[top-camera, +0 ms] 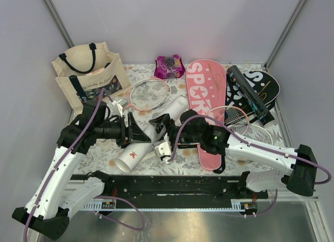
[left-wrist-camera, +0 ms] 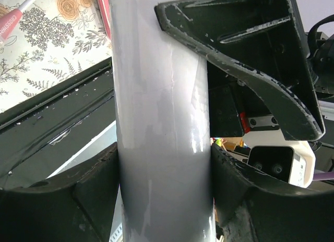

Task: Pack up the badminton gear
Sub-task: Place the shuttle tube at the center of the board.

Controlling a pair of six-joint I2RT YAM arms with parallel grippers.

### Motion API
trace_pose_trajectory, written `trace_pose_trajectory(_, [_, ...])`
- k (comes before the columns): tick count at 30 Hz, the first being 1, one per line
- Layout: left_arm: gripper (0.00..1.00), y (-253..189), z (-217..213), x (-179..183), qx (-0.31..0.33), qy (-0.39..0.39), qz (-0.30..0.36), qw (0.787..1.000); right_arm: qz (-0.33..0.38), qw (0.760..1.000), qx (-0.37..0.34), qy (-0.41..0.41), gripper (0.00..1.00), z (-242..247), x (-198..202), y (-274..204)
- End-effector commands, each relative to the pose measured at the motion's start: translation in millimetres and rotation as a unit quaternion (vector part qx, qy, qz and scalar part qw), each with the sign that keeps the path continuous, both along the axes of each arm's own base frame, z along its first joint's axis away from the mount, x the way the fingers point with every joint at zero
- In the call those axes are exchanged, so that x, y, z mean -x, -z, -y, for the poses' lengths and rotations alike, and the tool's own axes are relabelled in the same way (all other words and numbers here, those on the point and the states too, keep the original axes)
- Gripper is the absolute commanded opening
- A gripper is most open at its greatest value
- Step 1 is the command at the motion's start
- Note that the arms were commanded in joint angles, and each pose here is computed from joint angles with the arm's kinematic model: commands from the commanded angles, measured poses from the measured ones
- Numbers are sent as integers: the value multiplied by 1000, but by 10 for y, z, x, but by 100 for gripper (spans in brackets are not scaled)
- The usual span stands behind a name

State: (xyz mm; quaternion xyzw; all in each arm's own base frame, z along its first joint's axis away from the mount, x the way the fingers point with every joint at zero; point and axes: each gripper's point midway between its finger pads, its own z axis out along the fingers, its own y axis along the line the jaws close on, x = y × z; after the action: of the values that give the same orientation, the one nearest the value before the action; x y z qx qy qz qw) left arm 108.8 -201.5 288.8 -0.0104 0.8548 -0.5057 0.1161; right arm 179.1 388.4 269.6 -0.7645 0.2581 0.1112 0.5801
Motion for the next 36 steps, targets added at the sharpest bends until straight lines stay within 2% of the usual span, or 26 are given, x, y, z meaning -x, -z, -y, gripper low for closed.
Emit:
trace_pose_trajectory(1, [13, -290, 76, 79, 50, 60, 67, 995, 14, 1000, -7, 25, 81, -20, -121, -125])
trace_pose_trajectory(7, [28, -256, 94, 22, 44, 67, 69, 994, 1, 999, -14, 48, 68, 33, -157, -145])
trace_pose_trajectory(9, [35, -258, 92, -21, 36, 62, 74, 995, -6, 998, -18, 54, 67, 53, -155, -155])
trace_pose_trajectory(12, [51, -283, 74, -157, 9, 46, 86, 995, -11, 998, -18, 65, 66, 89, -177, -135])
trace_pose_trajectory(16, [62, -376, 58, -384, -24, 25, 113, 993, -30, 996, -21, 83, 65, 151, -223, -116])
trace_pose_trajectory(24, [72, -499, 62, -606, -39, 3, 134, 990, -52, 991, -29, 120, 61, 302, -332, -109])
trace_pose_trajectory(32, [81, -485, 55, -486, -26, 23, 125, 992, -48, 987, -56, 140, 59, 437, -405, -190])
trace_pose_trajectory(36, [81, -425, -83, -460, -59, -2, 137, 989, -47, 986, -56, 151, 59, 500, -435, -187])
